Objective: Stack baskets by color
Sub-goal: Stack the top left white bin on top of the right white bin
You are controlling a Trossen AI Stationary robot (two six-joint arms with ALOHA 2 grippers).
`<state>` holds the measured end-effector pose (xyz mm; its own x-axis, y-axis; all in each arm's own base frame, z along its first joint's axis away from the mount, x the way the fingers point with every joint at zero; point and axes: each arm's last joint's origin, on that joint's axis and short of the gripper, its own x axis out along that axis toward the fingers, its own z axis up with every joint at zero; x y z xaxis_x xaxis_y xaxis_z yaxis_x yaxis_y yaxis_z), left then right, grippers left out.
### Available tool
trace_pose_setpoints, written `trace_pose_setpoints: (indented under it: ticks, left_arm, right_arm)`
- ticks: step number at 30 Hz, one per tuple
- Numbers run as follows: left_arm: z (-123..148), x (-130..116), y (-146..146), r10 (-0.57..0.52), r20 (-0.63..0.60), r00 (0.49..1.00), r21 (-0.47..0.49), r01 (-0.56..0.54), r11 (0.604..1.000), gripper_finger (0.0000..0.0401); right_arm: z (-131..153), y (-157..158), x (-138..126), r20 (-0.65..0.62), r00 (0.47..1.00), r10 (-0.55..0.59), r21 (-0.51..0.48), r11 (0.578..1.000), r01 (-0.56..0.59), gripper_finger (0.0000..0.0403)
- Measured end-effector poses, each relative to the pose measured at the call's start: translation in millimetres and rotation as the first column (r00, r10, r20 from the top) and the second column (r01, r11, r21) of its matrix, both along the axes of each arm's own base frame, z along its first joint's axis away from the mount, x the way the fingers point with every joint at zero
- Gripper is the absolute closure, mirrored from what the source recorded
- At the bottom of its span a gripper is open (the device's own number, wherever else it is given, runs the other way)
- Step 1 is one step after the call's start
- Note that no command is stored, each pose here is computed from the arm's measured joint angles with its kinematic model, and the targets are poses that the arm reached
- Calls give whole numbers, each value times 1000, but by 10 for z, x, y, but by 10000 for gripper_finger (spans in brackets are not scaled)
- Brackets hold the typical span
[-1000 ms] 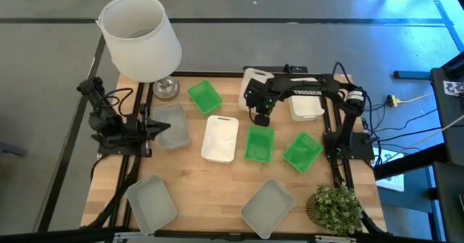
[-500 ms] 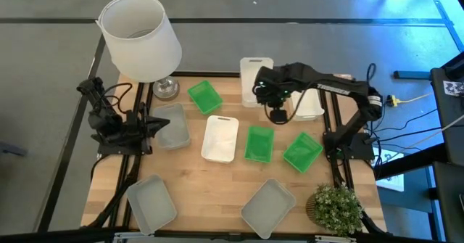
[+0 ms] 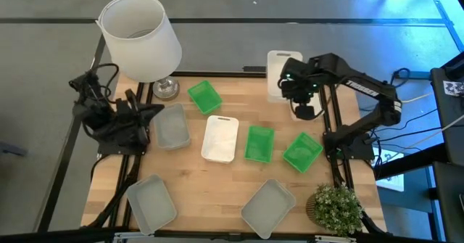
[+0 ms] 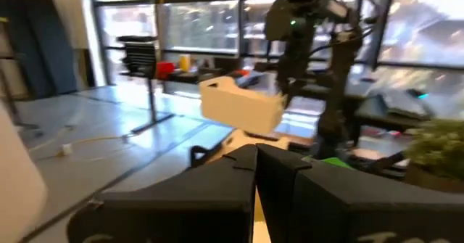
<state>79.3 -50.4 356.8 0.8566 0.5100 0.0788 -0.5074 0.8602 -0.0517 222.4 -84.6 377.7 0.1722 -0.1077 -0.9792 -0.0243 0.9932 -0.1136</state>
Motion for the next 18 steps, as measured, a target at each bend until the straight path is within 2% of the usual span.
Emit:
trace_pose_setpoints:
  ticks: [4, 9, 14, 18]
  left_arm:
    - [299, 76, -75, 77, -45, 996, 15, -76, 997, 401]
    - [596, 267, -189, 193, -95, 977, 43, -190, 981, 401]
    - [763, 491, -250, 289, -133, 948, 96, -278, 956, 401]
    - [792, 653, -254, 351, -162, 922, 152, -328, 932, 401]
  right_arm:
    - [-2, -11, -186, 15, 999, 45, 27, 999, -46, 403]
    - [-200, -28, -394, -41, 999, 1, 57, 998, 2, 403]
    - [-424, -28, -600, -103, 994, -40, 88, 995, 49, 403]
    - [-582, -39, -744, -149, 987, -57, 90, 993, 71, 403]
